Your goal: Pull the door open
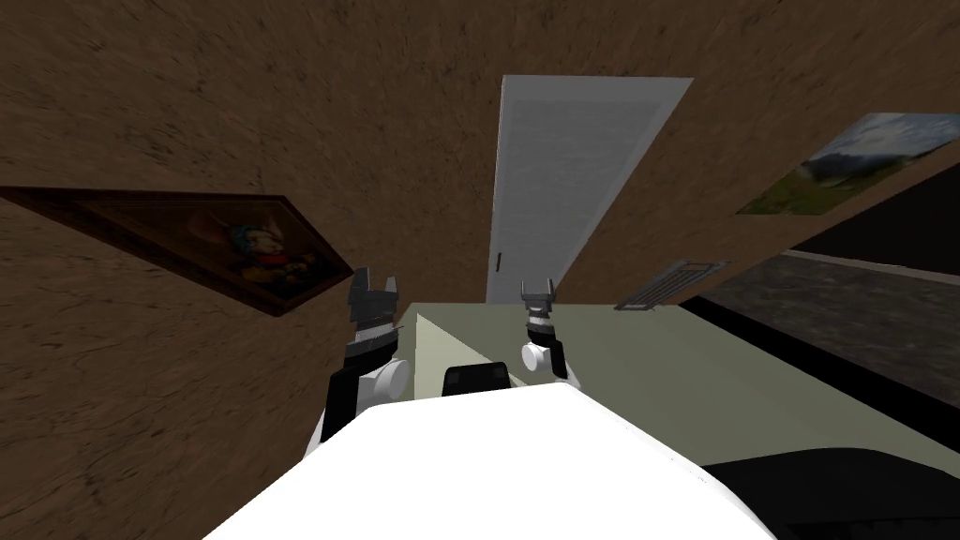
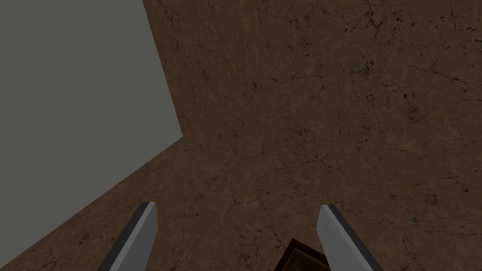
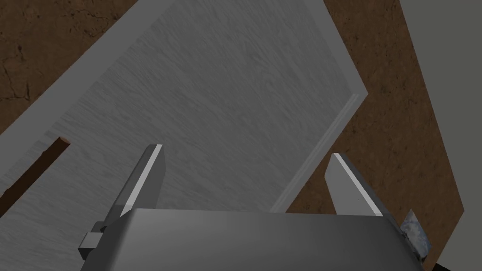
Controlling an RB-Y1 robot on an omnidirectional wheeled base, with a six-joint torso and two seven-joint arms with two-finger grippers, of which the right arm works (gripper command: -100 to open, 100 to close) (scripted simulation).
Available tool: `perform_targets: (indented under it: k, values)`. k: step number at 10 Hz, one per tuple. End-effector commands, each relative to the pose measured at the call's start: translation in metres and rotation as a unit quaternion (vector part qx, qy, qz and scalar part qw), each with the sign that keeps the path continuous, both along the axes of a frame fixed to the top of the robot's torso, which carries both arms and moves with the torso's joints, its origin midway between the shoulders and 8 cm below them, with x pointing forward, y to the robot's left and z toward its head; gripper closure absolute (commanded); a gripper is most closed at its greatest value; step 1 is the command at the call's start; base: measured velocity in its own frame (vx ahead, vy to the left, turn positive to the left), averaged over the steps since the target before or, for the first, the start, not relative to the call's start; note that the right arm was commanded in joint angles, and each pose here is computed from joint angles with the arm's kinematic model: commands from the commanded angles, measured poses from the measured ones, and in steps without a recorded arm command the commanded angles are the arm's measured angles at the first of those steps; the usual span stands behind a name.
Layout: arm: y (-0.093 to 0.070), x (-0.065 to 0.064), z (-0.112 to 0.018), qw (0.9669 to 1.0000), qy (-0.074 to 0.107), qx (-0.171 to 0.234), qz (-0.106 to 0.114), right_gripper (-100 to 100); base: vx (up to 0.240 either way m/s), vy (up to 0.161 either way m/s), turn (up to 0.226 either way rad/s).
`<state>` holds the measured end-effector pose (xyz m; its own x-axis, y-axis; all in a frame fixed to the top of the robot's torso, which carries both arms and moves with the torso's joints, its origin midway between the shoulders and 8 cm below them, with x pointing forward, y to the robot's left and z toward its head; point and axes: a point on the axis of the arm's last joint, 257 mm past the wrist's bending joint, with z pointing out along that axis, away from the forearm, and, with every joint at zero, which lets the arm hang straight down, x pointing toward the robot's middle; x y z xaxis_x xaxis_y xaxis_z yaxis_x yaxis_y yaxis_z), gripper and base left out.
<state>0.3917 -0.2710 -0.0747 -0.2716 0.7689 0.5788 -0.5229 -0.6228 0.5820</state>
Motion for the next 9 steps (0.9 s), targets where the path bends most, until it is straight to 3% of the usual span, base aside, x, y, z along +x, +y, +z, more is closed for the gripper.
perform_targets:
  k: [1, 5, 9]
  values:
    - [-0.001, 0.003, -0.012, 0.9997, 0.007, 0.021, 0.010, -100, 0.103, -0.018, 0.116]
    - [-0.006, 0.011, -0.044, 0.9967, 0.026, 0.071, 0.029, -100, 0.100, -0.034, 0.104]
    - [-0.013, 0.018, -0.077, 0.9905, 0.046, 0.122, 0.043, -100, 0.094, -0.027, 0.105]
